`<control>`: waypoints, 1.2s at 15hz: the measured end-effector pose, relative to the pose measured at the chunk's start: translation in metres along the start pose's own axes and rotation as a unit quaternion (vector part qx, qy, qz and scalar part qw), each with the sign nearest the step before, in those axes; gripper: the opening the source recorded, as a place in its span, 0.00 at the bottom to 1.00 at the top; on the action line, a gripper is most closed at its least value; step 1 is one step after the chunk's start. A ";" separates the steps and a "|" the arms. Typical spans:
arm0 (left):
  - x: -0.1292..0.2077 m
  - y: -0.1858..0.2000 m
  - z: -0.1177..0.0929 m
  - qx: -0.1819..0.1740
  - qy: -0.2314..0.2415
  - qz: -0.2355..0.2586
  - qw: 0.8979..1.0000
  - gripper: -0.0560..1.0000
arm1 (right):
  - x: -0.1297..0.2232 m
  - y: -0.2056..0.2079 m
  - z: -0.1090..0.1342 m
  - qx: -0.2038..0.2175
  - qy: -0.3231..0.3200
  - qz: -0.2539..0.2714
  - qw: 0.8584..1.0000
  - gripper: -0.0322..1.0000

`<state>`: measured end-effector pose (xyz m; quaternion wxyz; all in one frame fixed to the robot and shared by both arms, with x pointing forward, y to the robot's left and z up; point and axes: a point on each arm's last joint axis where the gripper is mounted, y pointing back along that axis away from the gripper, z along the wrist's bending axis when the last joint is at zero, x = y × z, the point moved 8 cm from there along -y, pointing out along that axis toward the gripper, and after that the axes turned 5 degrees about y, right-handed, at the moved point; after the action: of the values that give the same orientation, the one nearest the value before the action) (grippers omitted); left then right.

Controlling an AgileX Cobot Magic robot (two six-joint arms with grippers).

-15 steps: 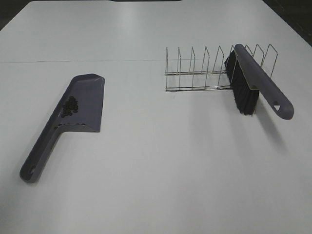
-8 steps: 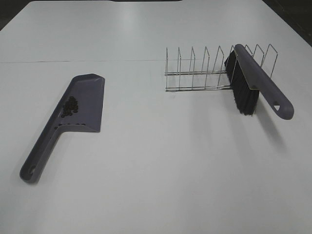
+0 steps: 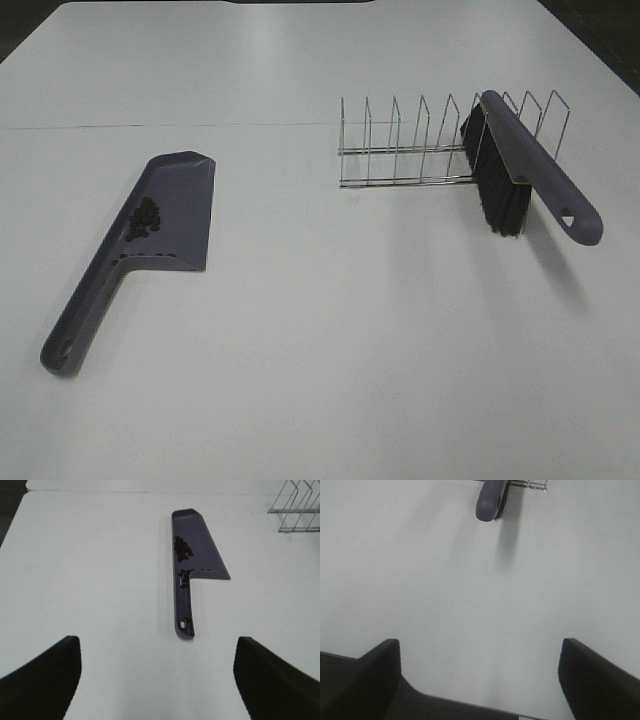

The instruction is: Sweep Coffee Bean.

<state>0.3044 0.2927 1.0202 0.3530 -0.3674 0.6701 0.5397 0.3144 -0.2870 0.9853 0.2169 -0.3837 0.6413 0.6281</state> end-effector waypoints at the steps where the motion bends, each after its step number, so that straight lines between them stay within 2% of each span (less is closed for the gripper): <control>1: 0.000 0.002 0.000 0.001 0.001 -0.006 1.000 0.77 | 0.000 0.000 0.000 0.000 0.000 0.000 1.000 0.76; 3: 0.000 0.003 0.001 0.000 0.002 -0.012 1.000 0.77 | 0.000 0.001 0.000 0.000 0.001 -0.002 1.000 0.76; 7: 0.000 0.003 0.001 0.000 0.002 -0.013 1.000 0.77 | 0.000 0.015 0.001 0.011 0.005 -0.065 0.998 0.76; 12: 0.000 0.003 0.001 0.000 0.002 -0.013 1.000 0.77 | 0.000 0.015 0.001 0.011 0.006 -0.065 0.998 0.76; 14: -0.001 0.004 0.004 -0.021 0.013 -0.017 1.000 0.77 | 0.000 0.015 0.002 0.010 0.006 -0.065 0.998 0.76; 18: -0.002 0.006 0.016 -0.103 0.055 -0.033 0.993 0.77 | 0.000 0.015 0.002 0.010 0.006 -0.065 0.998 0.76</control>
<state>0.3012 0.3090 1.0218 0.2935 -0.4525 0.6173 0.5728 0.3022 -0.2868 0.9946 0.2578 -0.4258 0.6227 0.6037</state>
